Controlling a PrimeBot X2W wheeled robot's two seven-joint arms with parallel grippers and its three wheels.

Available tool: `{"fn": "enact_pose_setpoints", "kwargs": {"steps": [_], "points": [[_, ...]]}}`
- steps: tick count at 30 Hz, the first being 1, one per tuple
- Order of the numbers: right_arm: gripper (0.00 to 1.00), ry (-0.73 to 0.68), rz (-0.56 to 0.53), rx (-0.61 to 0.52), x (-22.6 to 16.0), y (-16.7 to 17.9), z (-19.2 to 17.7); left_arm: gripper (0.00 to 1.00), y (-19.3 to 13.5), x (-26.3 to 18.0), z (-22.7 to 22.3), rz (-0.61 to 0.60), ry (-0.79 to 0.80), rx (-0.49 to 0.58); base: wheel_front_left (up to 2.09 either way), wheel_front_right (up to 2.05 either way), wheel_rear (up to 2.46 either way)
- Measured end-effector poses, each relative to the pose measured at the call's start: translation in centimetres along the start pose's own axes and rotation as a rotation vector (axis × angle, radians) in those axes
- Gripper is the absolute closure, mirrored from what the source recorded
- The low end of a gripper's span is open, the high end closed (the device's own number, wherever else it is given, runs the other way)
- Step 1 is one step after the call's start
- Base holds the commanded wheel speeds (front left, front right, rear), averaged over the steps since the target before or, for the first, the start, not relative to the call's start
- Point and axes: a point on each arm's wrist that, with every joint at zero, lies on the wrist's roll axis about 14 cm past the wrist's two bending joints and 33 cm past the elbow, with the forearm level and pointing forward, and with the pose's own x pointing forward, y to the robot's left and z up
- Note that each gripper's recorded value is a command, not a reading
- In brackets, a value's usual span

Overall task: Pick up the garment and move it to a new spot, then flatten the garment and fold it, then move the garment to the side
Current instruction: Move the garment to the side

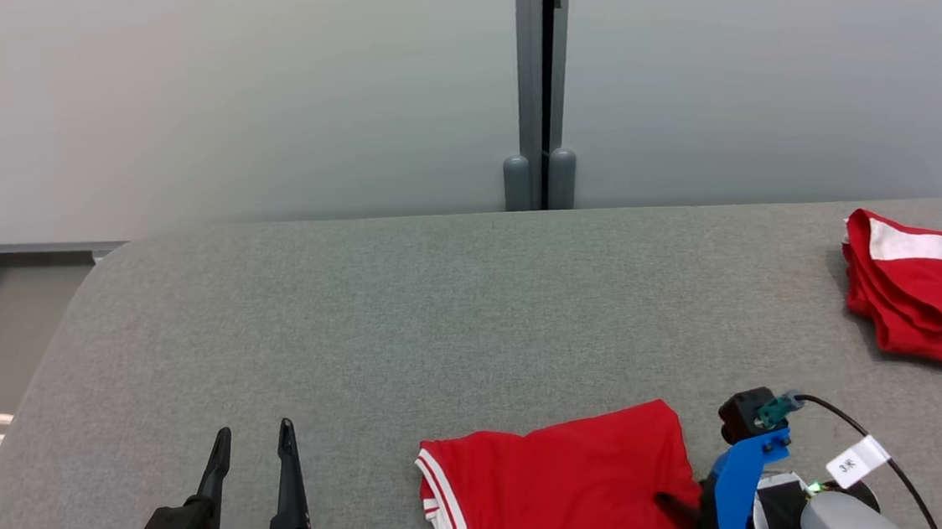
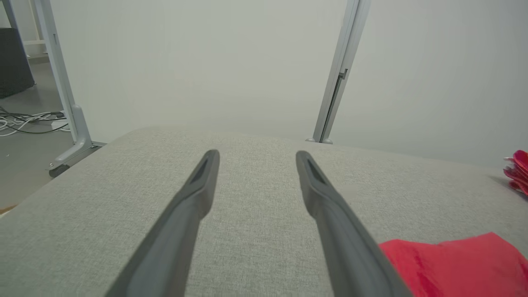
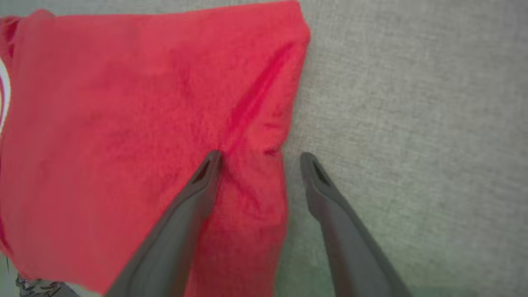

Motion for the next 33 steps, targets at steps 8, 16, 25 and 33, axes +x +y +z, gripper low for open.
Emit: {"fn": "enact_pose_setpoints", "kwargs": {"steps": [8,16,25,33], "points": [[1.0,0.064,0.034,0.014,1.1,0.9,-0.6,0.0,0.6,-0.2,-0.7,0.02,0.023,-0.004,0.0,0.0,0.0],[1.0,-0.128,0.028,-0.004,0.1,0.2,3.7,0.0,-1.4,1.2,-1.1,-0.043,0.036,-0.002,0.0,0.0,0.0],[1.0,-0.356,-0.098,-0.103,-3.8,-5.5,10.7,0.0,-7.3,4.2,-1.5,-0.219,0.051,-0.019,0.0,0.0,0.0],[1.0,-0.451,-0.242,-0.07,-5.7,-12.9,14.7,0.0,-12.7,8.4,-3.9,-0.372,0.099,-0.021,0.0,0.0,0.0]]}}
